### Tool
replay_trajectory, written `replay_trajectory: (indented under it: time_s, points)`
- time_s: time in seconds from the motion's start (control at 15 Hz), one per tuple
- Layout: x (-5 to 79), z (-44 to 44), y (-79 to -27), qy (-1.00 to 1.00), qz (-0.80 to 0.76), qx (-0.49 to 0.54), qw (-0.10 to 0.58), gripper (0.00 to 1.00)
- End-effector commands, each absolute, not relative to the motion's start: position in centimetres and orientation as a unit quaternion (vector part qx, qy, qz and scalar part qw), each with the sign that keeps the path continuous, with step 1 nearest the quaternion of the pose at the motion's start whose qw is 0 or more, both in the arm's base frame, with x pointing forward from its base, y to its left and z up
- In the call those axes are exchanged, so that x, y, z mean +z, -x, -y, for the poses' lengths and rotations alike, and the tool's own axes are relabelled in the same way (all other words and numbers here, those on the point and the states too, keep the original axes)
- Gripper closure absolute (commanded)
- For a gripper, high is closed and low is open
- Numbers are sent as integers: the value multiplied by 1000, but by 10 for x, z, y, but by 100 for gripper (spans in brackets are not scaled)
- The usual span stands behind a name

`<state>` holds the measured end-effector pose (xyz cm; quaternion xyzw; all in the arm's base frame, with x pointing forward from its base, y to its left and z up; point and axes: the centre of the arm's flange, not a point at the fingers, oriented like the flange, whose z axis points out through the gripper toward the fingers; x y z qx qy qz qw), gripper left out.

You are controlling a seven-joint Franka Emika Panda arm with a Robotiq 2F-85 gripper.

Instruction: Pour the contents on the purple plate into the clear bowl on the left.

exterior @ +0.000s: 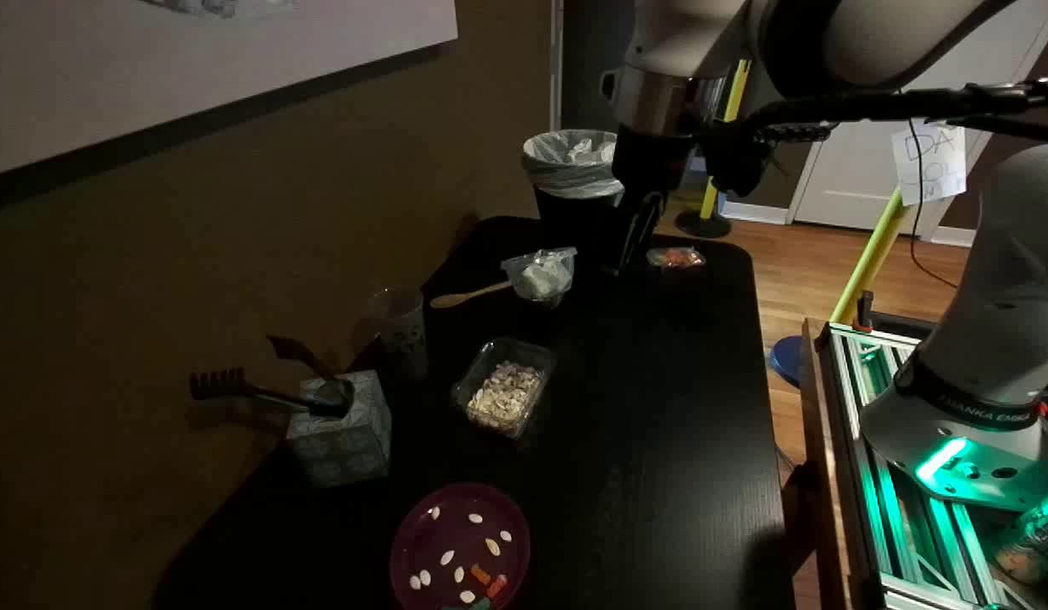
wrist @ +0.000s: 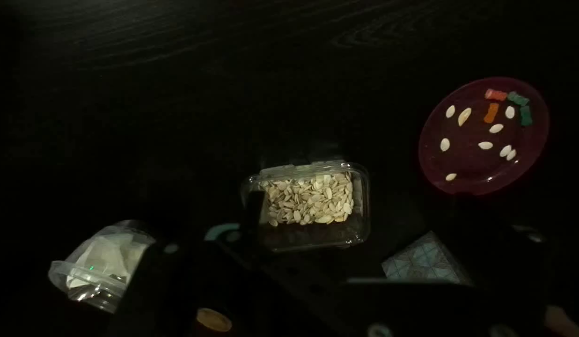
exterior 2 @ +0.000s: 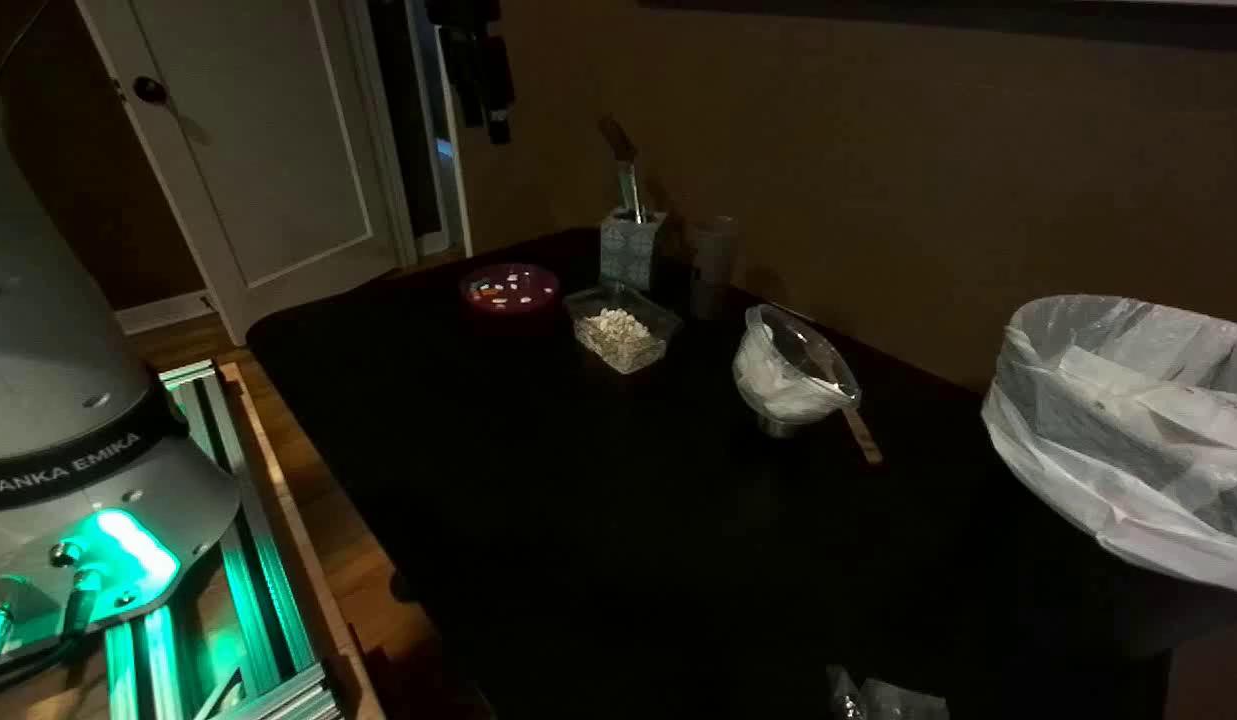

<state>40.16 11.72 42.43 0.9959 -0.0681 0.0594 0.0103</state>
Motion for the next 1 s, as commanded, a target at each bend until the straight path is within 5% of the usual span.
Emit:
replay_trajectory:
  time_s: [0.0, 0.6, 0.93]
  points:
    - [424, -117, -402, -996, 68, 59, 10, 0]
    - [325, -195, -466, -998, 15, 54, 29, 0]
    - [267, -224, -490, -1000, -1, 14, -14, 0]
